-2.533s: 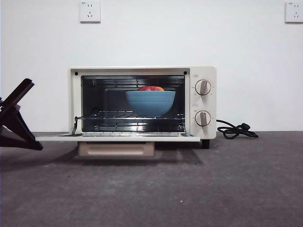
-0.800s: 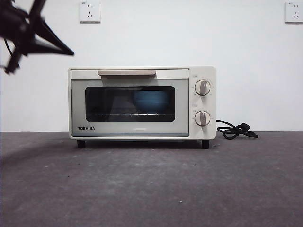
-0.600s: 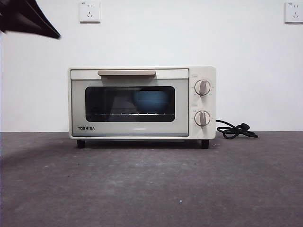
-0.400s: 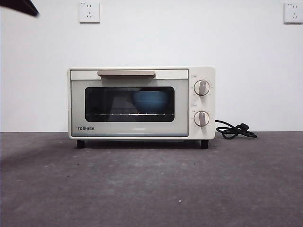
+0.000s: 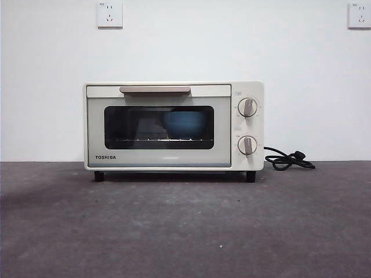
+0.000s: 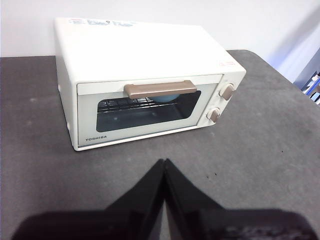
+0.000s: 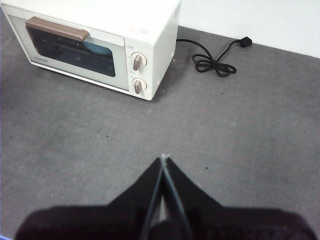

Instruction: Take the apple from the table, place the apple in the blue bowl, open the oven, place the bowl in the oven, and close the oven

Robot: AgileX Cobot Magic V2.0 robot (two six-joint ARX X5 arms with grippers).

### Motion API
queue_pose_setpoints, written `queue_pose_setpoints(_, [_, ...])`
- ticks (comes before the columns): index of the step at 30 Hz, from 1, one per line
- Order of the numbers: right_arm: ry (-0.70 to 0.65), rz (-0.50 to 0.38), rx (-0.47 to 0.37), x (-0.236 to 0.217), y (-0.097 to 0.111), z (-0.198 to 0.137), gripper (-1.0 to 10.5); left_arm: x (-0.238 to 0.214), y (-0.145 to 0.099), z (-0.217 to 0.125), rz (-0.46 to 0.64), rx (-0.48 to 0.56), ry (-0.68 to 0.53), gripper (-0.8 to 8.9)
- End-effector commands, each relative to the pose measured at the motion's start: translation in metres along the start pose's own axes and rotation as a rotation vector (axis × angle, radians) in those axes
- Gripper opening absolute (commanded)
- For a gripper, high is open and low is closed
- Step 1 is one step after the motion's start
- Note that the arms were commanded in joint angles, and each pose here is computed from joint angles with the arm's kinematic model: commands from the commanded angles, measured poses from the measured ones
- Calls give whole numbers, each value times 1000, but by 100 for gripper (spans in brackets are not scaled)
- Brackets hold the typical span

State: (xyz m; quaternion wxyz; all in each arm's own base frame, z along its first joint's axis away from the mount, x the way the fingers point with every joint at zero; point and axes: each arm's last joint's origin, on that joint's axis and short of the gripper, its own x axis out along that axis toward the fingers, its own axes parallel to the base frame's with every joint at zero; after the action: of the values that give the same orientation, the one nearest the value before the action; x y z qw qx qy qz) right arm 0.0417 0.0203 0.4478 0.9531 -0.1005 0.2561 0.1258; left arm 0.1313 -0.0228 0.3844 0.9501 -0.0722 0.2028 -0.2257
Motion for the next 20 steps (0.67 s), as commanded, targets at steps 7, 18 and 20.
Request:
queue_pose_setpoints(7, [42, -5, -3, 7, 3, 1, 1, -1, -1, 0, 0, 19, 1, -4])
queue_pose_setpoints(18, [54, -6, -8, 10, 5, 3, 1, 32, 12, -1, 5, -24, 110, -4])
queue_pose_setpoints(20, [54, -6, -8, 10, 5, 3, 1, 33, 12, -1, 0, -18, 111, -4])
